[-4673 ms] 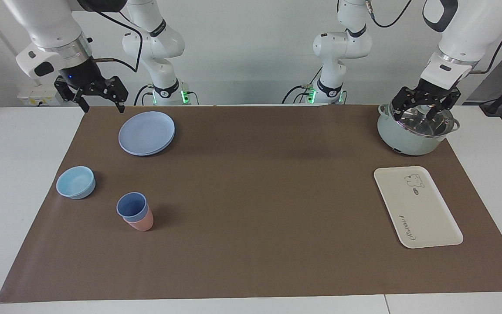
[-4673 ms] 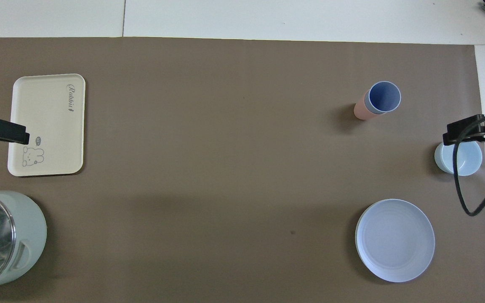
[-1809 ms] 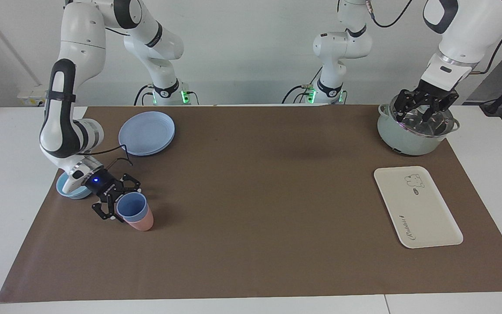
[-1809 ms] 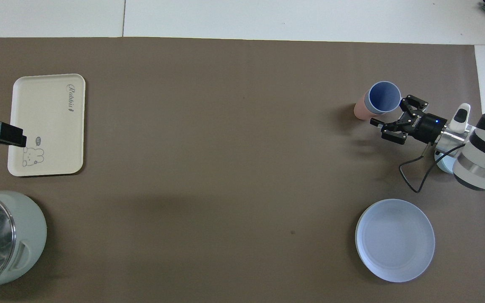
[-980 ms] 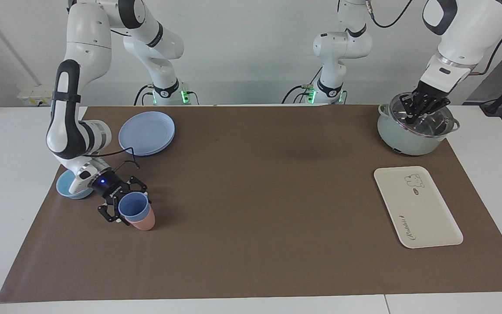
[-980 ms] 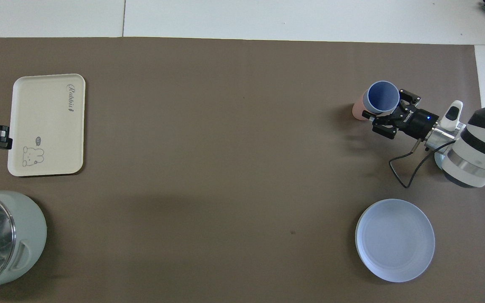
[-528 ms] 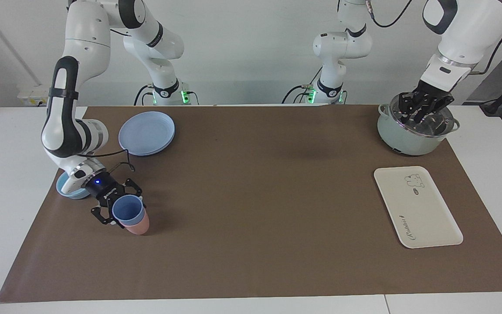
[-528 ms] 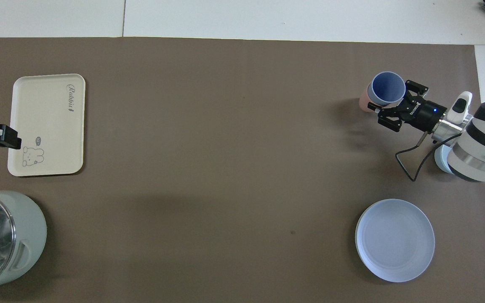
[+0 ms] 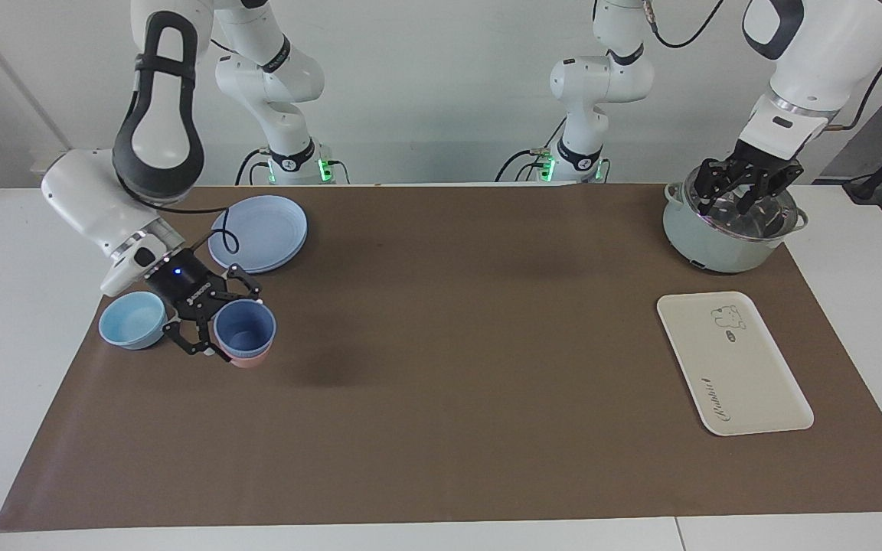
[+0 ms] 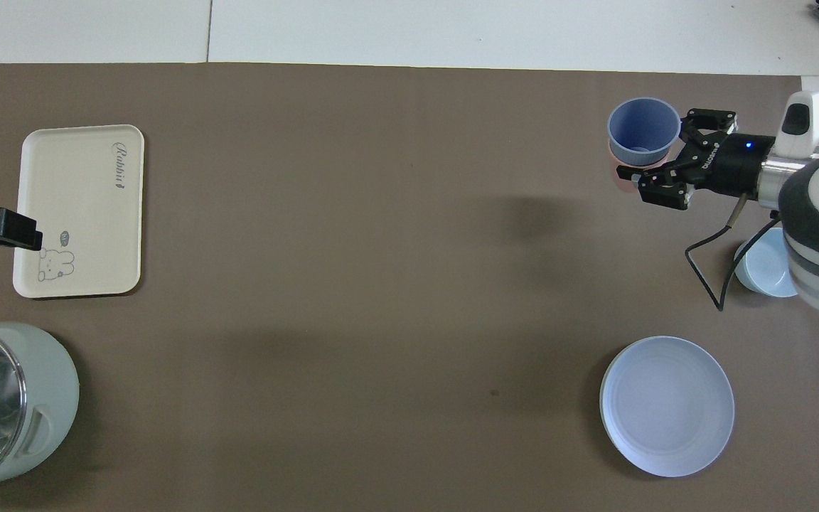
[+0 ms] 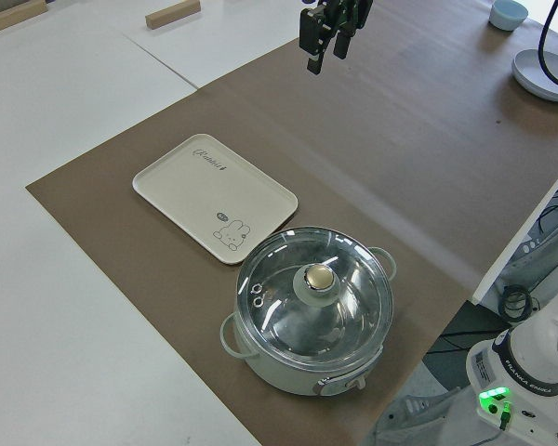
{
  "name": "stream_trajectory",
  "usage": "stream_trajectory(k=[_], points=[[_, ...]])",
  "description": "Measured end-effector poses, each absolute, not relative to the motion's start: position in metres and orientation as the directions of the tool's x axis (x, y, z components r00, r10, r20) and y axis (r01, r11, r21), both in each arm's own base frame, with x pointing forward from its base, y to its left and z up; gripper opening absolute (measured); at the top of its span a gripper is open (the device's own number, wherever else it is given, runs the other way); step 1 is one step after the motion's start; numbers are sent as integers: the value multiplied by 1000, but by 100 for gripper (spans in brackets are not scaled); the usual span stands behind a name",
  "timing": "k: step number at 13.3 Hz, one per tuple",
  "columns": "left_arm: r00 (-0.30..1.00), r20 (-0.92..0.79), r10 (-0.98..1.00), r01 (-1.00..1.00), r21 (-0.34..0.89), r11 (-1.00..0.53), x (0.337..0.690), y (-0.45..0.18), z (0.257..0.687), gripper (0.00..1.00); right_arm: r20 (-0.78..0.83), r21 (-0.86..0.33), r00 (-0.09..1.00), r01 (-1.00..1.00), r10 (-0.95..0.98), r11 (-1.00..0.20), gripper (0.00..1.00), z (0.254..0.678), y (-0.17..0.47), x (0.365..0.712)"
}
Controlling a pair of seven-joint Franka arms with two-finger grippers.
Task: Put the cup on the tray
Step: 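Lift the blue cup with the right gripper while the left gripper approaches, then grasp the blue cup with the left gripper from the right gripper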
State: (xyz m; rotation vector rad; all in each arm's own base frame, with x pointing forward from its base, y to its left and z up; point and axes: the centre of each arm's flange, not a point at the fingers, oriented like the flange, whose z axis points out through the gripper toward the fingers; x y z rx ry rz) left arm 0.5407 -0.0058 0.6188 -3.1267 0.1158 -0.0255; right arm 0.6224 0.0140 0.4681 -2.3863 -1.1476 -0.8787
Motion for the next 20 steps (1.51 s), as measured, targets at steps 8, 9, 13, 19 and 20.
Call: stream_trajectory(k=[8,9,13,19,20], points=[[996,39,79,63,303,-951,551,-72,617,65,355,71,519,814,777,-576,85,518,224,573],[992,29,121,102,366,-925,555,-95,613,63,308,93,498,832,811,-547,85,524,237,567],[951,-95,295,295,570,-766,575,-177,588,63,251,82,510,835,822,-544,85,556,258,557],[917,-164,364,368,702,-610,574,-277,570,63,227,85,535,822,814,-564,85,549,268,557],[915,-161,370,367,712,-598,570,-295,568,63,225,84,535,822,814,-563,85,548,268,557]])
